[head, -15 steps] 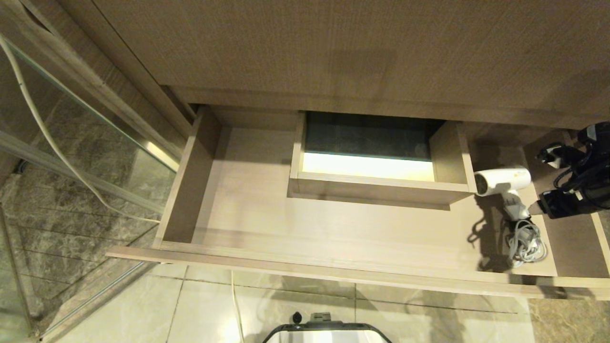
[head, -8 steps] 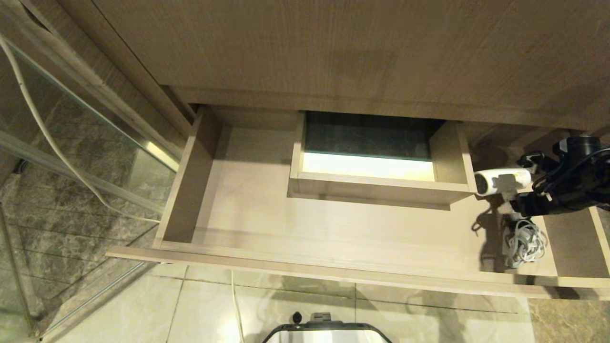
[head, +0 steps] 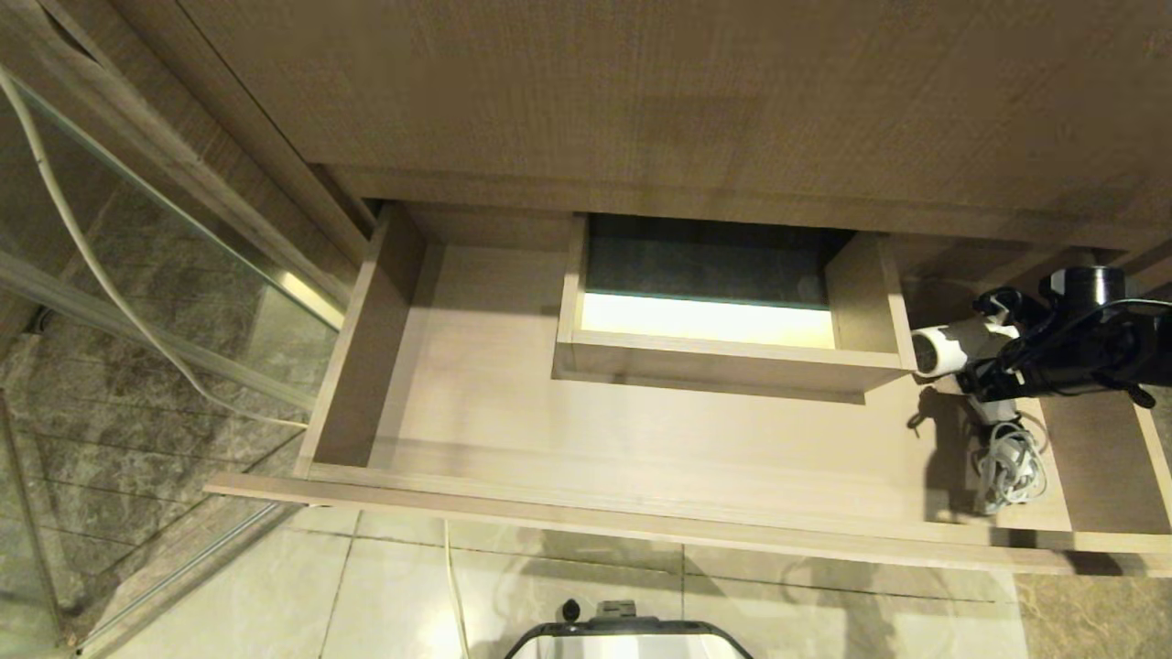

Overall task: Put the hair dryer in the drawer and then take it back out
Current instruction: Take the hairdryer out

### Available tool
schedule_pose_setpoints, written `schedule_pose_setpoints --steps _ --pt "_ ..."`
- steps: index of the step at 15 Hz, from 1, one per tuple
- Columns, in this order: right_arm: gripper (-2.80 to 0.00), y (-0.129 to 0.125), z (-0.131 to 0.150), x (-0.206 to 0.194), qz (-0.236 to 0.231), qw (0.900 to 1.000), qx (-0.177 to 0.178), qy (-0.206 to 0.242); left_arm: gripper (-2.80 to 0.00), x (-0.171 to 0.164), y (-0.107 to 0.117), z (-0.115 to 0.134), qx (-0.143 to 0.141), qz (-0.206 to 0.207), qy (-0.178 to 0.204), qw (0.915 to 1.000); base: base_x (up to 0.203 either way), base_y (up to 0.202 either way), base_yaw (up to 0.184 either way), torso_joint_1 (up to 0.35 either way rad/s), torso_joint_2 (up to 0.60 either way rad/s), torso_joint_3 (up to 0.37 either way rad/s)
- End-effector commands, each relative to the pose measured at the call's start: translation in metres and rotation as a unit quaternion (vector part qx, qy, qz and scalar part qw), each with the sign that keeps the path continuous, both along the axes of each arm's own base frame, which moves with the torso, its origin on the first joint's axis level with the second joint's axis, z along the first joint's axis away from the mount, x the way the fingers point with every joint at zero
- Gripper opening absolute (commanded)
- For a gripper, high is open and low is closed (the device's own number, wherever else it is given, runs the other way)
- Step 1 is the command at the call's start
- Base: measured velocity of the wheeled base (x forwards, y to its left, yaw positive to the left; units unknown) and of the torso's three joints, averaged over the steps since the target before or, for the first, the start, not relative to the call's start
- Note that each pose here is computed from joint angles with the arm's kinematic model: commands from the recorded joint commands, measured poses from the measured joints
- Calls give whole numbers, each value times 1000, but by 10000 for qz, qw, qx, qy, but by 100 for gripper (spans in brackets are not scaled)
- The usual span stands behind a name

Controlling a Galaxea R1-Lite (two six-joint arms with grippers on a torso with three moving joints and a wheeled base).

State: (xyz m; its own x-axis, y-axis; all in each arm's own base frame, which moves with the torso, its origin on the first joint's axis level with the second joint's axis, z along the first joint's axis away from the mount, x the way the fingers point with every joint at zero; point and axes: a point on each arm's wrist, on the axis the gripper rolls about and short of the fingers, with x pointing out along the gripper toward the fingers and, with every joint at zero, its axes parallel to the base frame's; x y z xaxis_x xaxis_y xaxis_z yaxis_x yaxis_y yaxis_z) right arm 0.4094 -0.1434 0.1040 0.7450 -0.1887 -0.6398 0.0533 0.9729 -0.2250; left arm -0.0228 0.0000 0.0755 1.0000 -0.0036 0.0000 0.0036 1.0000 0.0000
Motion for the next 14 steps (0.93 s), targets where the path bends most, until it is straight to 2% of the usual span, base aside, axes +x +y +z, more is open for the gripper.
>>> schedule_pose_setpoints --steps 1,3,4,8,14 --pt "0 -2 -7 2 -7 10000 7 67 -280 0 0 0 0 3 8 10000 0 0 0 0 0 0" --pt "0 -2 -7 3 -19 10000 1 33 -280 0 0 0 0 3 8 10000 0 0 0 0 0 0" --pt "-280 -3 -8 4 -10 10000 -5 19 -280 0 0 0 0 3 8 10000 0 0 0 0 0 0" --pt "-280 -2 -5 3 82 9999 -134 57 -280 0 0 0 0 3 7 10000 0 0 0 0 0 0" --pt "-280 1 16 -4 75 9996 -229 -177 -280 0 0 0 0 3 8 10000 0 0 0 0 0 0"
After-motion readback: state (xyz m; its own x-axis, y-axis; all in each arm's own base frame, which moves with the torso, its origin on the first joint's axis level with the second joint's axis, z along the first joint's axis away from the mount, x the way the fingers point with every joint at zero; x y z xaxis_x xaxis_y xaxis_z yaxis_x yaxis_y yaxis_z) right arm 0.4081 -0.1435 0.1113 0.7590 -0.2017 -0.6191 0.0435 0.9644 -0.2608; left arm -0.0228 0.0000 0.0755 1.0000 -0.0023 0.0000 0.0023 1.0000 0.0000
